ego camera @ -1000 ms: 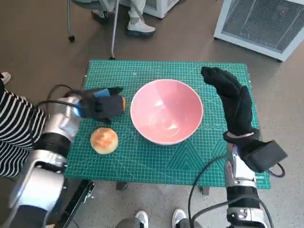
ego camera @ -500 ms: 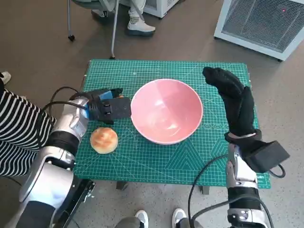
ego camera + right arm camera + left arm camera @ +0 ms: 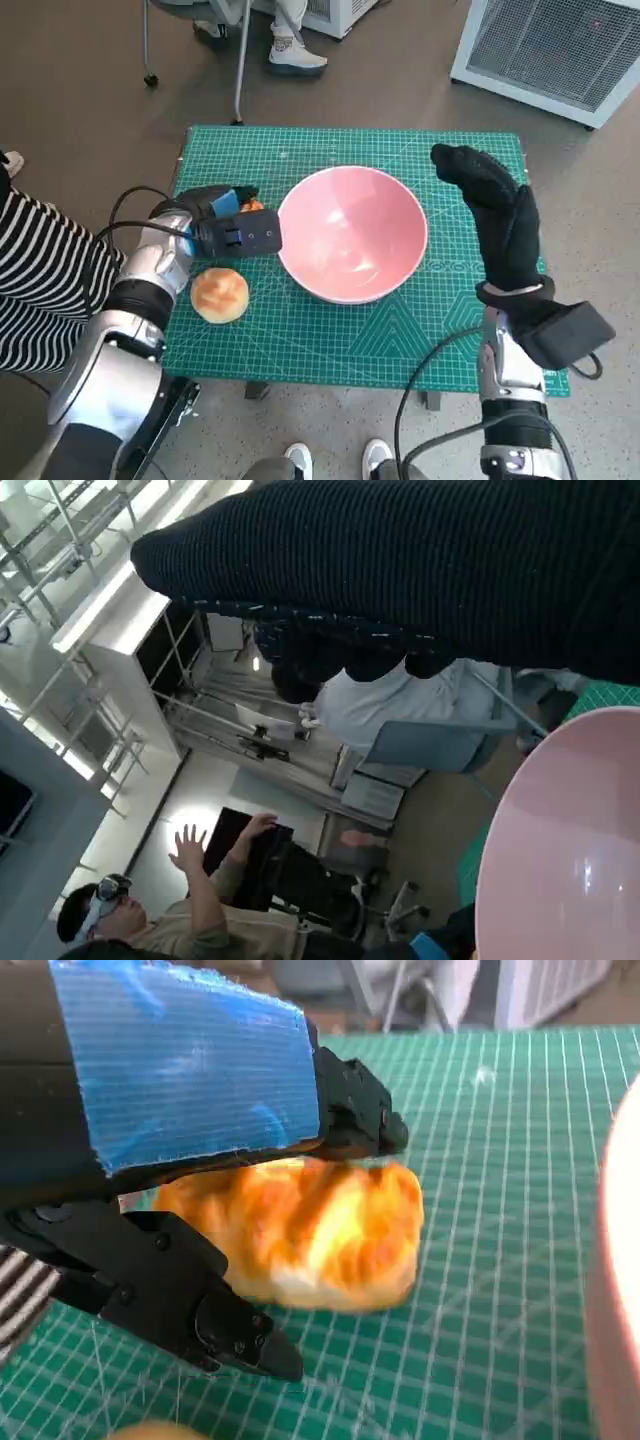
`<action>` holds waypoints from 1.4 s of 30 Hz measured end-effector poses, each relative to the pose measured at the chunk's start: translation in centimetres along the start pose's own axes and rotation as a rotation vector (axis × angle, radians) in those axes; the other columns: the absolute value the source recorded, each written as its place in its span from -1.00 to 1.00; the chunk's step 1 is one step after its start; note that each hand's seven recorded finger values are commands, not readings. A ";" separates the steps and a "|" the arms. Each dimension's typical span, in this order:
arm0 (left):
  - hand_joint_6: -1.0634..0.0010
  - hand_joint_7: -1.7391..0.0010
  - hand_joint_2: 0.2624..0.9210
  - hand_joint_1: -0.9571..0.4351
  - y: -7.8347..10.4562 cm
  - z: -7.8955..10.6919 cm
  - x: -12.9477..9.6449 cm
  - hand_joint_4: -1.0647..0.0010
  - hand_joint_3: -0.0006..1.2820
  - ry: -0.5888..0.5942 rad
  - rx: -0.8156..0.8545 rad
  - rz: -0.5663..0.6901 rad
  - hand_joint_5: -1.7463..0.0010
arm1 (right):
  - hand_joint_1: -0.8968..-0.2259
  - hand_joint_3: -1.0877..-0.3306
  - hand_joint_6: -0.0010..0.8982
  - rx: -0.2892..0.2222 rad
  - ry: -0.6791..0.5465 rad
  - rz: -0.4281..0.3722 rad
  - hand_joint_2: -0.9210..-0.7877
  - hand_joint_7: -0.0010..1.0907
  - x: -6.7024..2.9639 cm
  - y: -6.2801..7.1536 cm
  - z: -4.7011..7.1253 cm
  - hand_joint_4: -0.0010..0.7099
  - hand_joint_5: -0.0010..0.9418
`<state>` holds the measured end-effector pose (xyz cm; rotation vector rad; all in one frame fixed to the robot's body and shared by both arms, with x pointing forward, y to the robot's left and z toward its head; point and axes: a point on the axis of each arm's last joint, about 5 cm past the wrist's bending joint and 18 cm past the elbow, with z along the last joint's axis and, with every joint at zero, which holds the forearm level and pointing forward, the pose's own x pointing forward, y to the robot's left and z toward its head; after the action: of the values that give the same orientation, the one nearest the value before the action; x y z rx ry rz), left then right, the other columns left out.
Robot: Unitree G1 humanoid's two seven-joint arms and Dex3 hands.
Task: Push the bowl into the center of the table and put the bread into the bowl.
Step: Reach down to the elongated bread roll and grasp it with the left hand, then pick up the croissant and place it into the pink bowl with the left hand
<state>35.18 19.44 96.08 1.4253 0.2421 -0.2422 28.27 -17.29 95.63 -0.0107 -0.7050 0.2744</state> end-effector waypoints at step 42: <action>-0.18 -0.33 1.00 0.38 2.7 -1.2 -0.8 -0.44 -0.95 -0.187 -0.056 0.387 -0.25 | -0.68 -0.23 -1.00 0.030 0.001 -0.006 -1.00 0.13 -0.16 0.0 0.0 -0.38 -0.99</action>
<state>35.22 20.97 98.73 1.3540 -0.1791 -0.0489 28.15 -17.29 95.51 0.0197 -0.6995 0.2796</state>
